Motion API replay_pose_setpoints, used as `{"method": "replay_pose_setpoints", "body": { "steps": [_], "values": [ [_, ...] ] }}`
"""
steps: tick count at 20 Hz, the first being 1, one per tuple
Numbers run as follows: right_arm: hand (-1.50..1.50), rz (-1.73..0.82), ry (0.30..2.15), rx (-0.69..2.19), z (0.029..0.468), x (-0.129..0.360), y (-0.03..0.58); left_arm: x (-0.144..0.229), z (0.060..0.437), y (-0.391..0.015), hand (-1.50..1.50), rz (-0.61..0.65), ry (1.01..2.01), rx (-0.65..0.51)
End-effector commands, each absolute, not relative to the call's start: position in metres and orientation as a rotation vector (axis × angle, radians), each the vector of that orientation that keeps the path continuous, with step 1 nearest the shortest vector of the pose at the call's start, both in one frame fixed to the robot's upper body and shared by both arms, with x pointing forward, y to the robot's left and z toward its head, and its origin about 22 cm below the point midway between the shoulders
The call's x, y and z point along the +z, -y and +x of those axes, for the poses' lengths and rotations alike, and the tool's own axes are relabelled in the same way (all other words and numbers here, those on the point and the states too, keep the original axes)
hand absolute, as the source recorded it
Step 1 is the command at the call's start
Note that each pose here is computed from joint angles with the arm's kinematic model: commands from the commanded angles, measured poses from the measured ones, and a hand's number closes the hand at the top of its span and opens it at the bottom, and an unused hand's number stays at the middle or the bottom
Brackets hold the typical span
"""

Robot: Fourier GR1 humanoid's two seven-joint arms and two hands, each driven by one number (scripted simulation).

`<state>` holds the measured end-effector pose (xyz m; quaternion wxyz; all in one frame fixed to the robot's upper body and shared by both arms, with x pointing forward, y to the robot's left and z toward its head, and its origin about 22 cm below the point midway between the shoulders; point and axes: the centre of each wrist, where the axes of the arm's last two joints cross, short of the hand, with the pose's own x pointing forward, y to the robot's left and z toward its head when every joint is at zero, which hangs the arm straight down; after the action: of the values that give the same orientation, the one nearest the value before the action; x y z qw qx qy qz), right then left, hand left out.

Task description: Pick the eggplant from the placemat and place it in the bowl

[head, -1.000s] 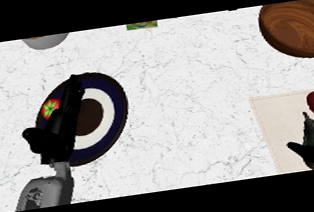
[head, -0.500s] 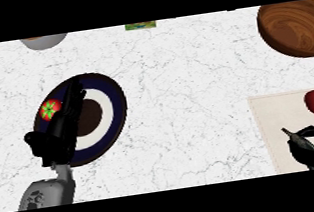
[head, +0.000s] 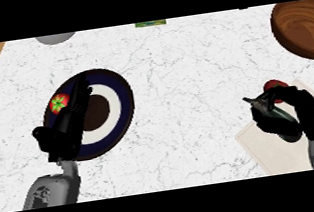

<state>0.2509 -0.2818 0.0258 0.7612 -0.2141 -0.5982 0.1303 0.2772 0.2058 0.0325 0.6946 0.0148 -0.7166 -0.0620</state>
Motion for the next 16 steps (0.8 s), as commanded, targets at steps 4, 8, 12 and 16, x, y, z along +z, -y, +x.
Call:
{"method": "replay_pose_setpoints", "body": {
  "steps": [4,8,12,16],
  "values": [
    [1.50,-0.367,1.787,0.439,0.296,0.078,0.223,0.037,0.285,-0.207,0.00,0.053,1.598,-0.113],
    [1.50,-0.510,1.899,0.427,0.319,0.122,0.219,0.031,0.277,-0.222,0.00,0.061,1.580,-0.108],
    [1.50,-0.634,1.910,0.434,0.297,0.169,0.227,0.033,0.272,-0.222,0.00,0.073,1.600,-0.120],
    [1.50,-0.745,1.851,0.424,0.315,0.204,0.216,0.044,0.272,-0.214,0.00,0.076,1.600,-0.103]
  ]
}}
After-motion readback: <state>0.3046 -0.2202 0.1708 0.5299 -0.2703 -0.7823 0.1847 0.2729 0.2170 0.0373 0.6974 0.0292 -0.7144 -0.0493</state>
